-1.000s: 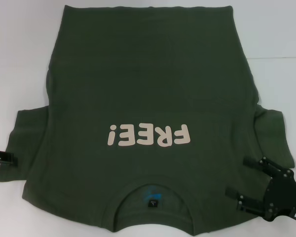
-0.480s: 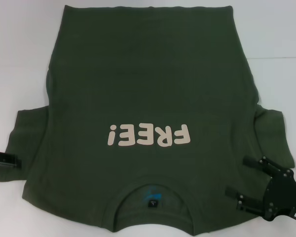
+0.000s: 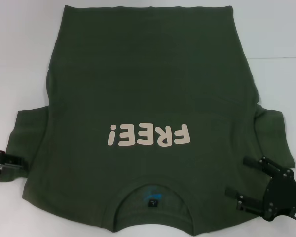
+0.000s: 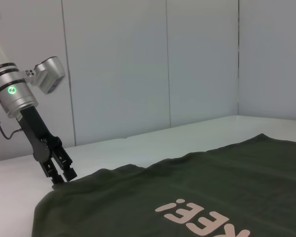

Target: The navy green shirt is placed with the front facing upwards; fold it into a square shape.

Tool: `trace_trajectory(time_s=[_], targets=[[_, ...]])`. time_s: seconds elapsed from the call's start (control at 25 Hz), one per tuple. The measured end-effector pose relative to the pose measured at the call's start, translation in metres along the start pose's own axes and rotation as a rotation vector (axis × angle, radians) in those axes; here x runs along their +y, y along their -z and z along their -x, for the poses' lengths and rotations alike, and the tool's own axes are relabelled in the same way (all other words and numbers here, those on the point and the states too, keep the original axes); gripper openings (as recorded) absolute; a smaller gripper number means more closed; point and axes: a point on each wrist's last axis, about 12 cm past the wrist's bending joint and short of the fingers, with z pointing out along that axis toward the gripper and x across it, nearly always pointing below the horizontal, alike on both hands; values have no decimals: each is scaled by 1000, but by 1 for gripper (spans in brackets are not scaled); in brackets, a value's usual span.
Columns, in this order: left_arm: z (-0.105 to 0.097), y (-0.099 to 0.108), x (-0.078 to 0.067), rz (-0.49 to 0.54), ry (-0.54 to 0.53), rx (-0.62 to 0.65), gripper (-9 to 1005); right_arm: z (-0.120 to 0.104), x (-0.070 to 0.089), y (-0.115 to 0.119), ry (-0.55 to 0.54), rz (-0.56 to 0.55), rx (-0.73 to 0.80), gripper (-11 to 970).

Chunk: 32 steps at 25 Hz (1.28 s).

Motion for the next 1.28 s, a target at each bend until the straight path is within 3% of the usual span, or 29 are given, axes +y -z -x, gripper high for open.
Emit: trace_trajectory(time_s=[1.24, 1.28], targets=[[10, -11, -19, -77, -11, 1, 842, -1, 0, 1, -2, -3, 2, 916], [10, -11, -20, -76, -12, 2, 810, -1, 0, 1, -2, -3, 1, 916]])
